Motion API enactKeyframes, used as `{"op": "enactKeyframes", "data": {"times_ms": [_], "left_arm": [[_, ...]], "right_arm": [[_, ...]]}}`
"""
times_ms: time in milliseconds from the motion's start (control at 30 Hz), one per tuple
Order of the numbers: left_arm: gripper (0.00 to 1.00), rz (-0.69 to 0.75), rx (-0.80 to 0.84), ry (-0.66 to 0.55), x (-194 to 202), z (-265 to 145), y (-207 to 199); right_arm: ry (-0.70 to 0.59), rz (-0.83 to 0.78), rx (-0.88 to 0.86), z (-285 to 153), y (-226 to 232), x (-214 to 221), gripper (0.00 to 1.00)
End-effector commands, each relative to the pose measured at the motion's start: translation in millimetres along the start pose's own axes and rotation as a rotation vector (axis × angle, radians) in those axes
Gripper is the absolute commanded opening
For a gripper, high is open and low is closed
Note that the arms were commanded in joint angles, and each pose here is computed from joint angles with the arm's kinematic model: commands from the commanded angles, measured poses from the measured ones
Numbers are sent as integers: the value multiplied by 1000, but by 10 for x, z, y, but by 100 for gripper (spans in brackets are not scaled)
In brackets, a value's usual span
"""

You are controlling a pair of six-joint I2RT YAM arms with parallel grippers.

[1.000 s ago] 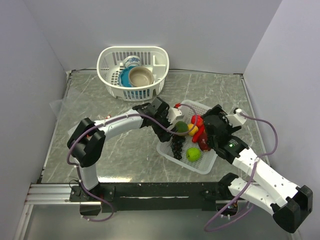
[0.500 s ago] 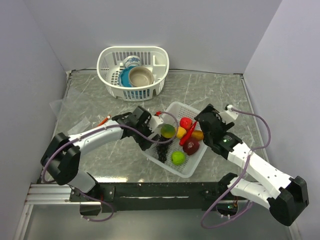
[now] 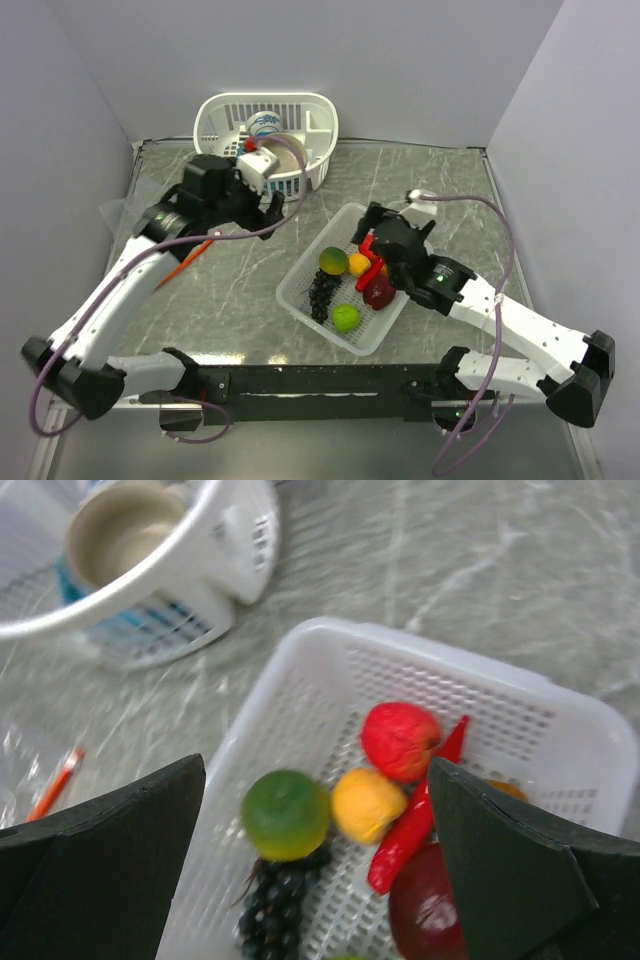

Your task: Open the zip-top bag and remove the fake food

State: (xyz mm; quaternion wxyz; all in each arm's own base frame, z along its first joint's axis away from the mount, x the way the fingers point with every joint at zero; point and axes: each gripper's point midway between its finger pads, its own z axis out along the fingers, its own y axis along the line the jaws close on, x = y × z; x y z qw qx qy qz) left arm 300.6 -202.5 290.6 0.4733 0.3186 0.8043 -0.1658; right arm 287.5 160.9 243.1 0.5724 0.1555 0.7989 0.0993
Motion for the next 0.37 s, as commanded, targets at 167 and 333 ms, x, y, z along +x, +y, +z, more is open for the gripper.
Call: {"op": "enactKeyframes", "data": {"times_ms": [167,333], "left_arm": [[97,-110,-104,-137,5,-409,173],[97,-132,-130,-102,174,-390,265]], "right_arm": [[2,-145,-120,-345,520,-199,100],[-6,-149,-148,-406,625,-226,100]]}}
